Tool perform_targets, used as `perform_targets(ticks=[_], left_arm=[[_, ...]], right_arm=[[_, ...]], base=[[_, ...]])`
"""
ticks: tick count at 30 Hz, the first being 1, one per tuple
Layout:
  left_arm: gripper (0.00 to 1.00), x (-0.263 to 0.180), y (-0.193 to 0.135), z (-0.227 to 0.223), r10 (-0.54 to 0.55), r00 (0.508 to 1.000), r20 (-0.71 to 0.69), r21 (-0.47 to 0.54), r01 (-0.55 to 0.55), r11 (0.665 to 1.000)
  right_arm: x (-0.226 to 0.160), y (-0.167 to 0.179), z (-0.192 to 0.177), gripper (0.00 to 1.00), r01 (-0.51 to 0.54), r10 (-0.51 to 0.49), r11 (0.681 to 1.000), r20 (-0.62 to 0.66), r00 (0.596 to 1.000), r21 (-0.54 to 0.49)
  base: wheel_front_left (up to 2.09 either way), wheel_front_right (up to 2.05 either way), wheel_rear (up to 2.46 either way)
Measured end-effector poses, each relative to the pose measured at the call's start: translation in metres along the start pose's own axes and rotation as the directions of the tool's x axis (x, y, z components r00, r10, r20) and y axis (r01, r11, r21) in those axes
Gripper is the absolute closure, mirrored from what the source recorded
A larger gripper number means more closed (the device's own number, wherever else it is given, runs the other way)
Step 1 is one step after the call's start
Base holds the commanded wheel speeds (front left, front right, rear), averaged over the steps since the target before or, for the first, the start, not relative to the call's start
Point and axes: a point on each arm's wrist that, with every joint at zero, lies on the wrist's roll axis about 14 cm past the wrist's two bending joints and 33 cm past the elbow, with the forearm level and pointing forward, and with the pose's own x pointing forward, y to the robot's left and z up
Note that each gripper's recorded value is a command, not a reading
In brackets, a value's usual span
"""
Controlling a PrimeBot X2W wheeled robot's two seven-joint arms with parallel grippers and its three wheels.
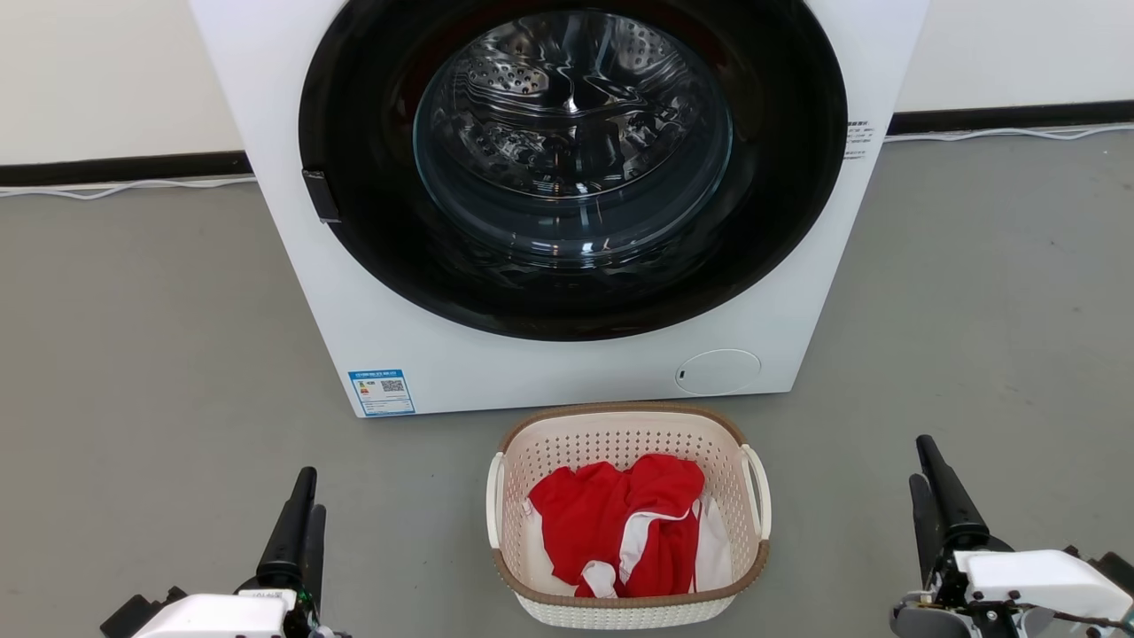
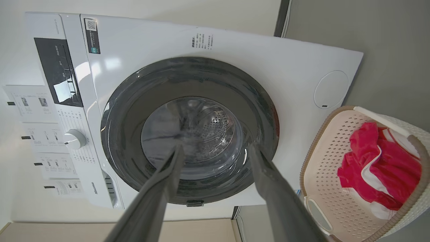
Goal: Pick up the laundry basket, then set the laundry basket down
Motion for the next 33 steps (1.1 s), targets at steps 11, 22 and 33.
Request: perform_targets(ticks=[11,22,33], left_arm=[[0.00,0.0002,-0.0002,-0.0017,0.001,1.000,0.004,0.131,-0.001,0.991],[0.00,0.0003,-0.0015,-0.0041,-0.003,1.000,0.004,0.280,0.002,0.960],[0.00,0.0006,-0.0023,-0.0052,-0.009,1.000,0.006,0.436,0.005,0.900]], right_arm=[[0.0003,0.0044,-0.0026,0.00,-0.011,0.010,0.979,-0.005,1.000,-0.205],[0.0012,0.0071,-0.0073,0.00,-0.028,0.019,0.913,-0.025,1.000,-0.406],[0.0012,0.0078,-0.0070,0.00,-0.034,0.027,0.826,-0.020,0.999,-0.563]], base=[[0.00,0.00,0.00],[0.00,0.00,0.00],[0.00,0.00,0.00]])
